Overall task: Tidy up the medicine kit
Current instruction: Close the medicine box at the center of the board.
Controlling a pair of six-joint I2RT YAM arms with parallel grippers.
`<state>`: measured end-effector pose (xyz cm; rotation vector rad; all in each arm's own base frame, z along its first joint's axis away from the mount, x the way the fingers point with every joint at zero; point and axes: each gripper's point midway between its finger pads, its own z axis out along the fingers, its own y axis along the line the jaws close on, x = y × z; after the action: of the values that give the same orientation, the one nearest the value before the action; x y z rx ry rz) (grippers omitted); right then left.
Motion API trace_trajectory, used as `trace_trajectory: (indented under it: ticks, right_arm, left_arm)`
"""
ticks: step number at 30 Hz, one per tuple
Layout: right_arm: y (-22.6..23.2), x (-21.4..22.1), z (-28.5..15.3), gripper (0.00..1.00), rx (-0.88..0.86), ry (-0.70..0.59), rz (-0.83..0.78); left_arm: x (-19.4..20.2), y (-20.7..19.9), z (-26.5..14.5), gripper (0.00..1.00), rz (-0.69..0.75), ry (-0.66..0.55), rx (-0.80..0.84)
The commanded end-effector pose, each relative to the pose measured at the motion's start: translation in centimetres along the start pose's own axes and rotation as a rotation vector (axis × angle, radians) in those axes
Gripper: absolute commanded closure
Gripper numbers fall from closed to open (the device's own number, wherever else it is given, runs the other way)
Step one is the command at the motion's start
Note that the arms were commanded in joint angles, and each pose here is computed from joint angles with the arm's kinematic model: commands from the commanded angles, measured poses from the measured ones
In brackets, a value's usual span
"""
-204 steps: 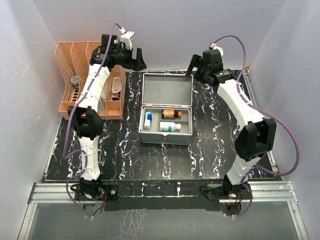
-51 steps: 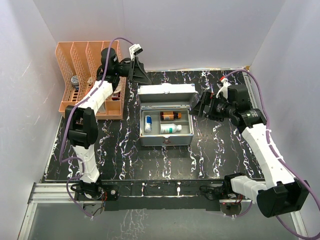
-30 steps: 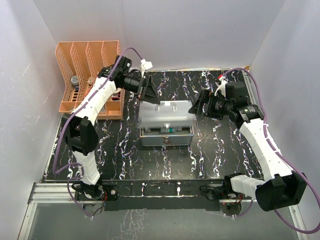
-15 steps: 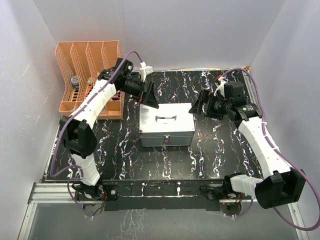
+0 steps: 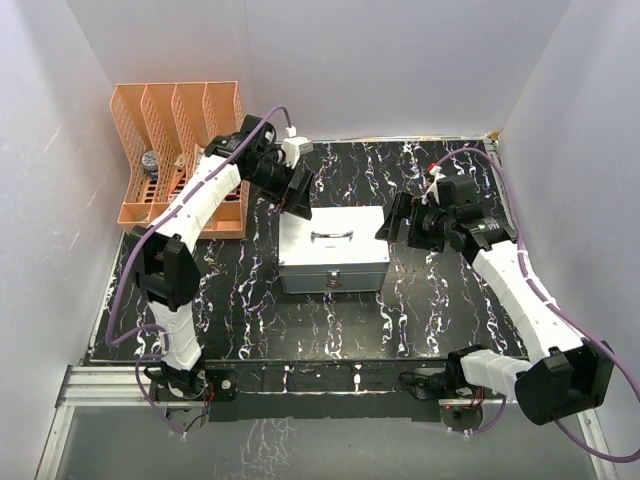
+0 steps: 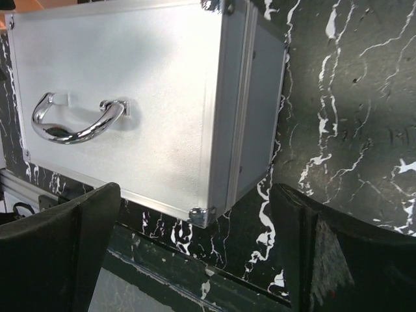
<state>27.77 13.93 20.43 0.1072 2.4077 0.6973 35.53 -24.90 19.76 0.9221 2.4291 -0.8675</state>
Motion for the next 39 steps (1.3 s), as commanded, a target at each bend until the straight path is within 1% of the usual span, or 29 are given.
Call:
trace_trajectory:
  ticks: [1, 4, 9, 12, 14, 21, 27, 34, 36, 39]
  right_arm:
    - [1.0, -0.3, -0.7, 0.02, 0.011, -0.053, 0.007]
    - [0.9, 0.3, -1.0, 0.02, 0.034, -0.046, 0.016]
    - [1.1, 0.2, -2.4, 0.02, 0.08, -0.064, 0.024]
    - [0.8, 1.2, -2.4, 0.09, 0.096, -0.026, 0.036]
    - [0.5, 2.1, -1.7, 0.16, 0.105, -0.001, 0.046]
    - [-0.9, 3.2, 1.8, 0.29, 0.134, 0.056, 0.055]
    - [-1.5, 3.8, 4.0, 0.31, 0.149, 0.128, 0.049]
    - [-0.8, 2.6, 6.6, 0.33, 0.108, 0.125, 0.049]
    - [-0.5, 2.3, 7.5, 0.41, 0.095, 0.14, 0.045]
    - [-0.1, 1.7, 8.8, 0.6, 0.075, 0.16, 0.022]
  left_arm:
    - [-0.1, -0.5, -1.1, 0.01, 0.02, -0.011, -0.023]
    - [0.4, -0.4, -0.7, 0.02, 0.014, 0.007, -0.018]
    - [0.1, -0.1, 0.1, 0.03, 0.017, 0.023, -0.007]
    - [0.1, -0.1, 0.7, 0.04, 0.029, 0.037, 0.003]
    - [0.4, 0.0, 1.3, 0.05, 0.04, 0.056, 0.014]
    - [1.3, 1.3, 2.4, 0.05, 0.061, 0.086, -0.014]
    - [2.2, 1.4, 2.4, 0.05, 0.052, 0.113, -0.011]
    - [2.4, 1.2, 2.5, 0.05, 0.037, 0.119, -0.006]
    - [2.4, 1.2, 2.5, 0.06, 0.034, 0.122, -0.006]
    - [2.4, 1.2, 2.4, 0.06, 0.036, 0.121, -0.007]
